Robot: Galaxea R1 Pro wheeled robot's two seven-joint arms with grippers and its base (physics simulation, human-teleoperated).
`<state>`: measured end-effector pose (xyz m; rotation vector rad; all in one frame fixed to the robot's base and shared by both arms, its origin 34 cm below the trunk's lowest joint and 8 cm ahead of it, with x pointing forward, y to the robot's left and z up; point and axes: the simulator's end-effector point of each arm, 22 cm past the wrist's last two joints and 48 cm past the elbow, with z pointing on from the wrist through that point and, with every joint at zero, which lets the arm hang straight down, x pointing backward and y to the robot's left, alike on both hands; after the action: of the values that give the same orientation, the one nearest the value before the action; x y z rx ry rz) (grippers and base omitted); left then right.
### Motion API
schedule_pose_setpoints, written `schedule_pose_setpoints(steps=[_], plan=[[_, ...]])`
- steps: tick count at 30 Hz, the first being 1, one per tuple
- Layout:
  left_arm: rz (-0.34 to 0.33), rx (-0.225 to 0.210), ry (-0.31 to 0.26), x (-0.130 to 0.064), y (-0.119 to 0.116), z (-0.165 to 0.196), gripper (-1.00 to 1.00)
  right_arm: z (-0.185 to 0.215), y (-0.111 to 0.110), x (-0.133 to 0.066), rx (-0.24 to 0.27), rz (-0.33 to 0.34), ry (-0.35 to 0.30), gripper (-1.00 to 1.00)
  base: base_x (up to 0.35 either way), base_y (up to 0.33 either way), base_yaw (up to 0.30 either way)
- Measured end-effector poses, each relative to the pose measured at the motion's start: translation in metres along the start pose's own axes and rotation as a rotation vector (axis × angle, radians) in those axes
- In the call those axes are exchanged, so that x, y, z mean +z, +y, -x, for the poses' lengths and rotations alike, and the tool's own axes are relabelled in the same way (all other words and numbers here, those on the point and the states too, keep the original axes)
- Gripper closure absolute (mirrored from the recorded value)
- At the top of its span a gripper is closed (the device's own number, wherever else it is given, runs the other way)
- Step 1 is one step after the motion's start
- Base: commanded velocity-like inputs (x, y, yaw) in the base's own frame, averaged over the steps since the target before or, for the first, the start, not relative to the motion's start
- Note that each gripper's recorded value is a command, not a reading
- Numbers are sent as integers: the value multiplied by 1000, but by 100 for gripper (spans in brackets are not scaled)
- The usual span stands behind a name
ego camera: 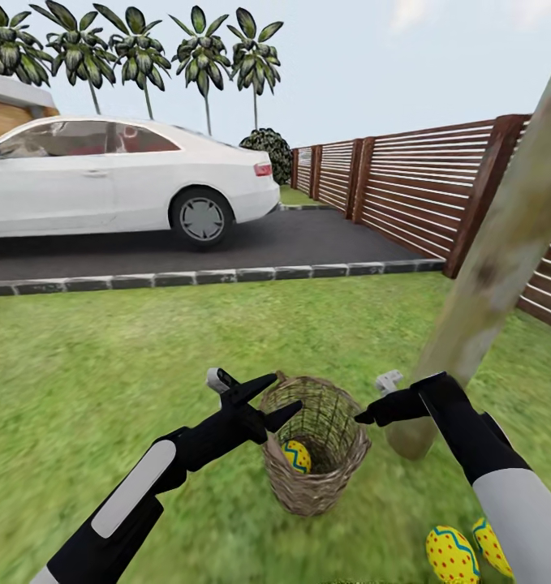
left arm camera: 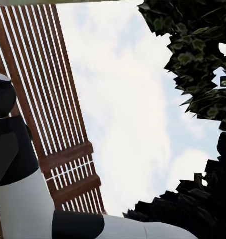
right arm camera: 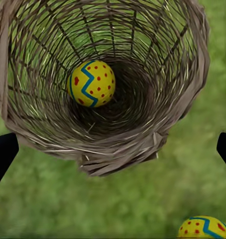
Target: Take the three Easter eggs out of the wicker basket on the lawn in the garden, then place them on the lawn next to a single tree (choose any tree) so that all three eggs are next to the same tree and none are left in the basket.
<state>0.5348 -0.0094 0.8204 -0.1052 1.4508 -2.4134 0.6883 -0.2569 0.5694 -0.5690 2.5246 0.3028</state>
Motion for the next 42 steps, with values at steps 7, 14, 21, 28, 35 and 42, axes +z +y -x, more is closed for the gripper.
schedule_pose_setpoints(steps=[7, 14, 21, 28, 35, 42], plan=[[-1, 3, 2, 1, -2, -1, -100, 1, 0, -2, -1, -2, -3, -100, 60, 292, -279], [-3, 6, 5, 1, -4, -2, -100, -2, 0, 0, 3, -2, 4, -100, 142, 299, -279], [-5, 9, 7, 2, -5, -2, -100, -2, -1, -2, 2, -5, 2, -100, 183, 297, -279], [-6, 12, 9, 2, -7, -3, -100, -6, -1, 0, 1, -9, 16, -100, 220, 284, -222], [-32, 19, -22, -3, -19, 10, -100, 5, 36, 15, -16, 42, 7, -100, 129, 126, -19], [-7, 70, -49, -40, -34, 37, -100, 19, 70, 29, -41, 57, -6, -100, 3, 2, 0]])
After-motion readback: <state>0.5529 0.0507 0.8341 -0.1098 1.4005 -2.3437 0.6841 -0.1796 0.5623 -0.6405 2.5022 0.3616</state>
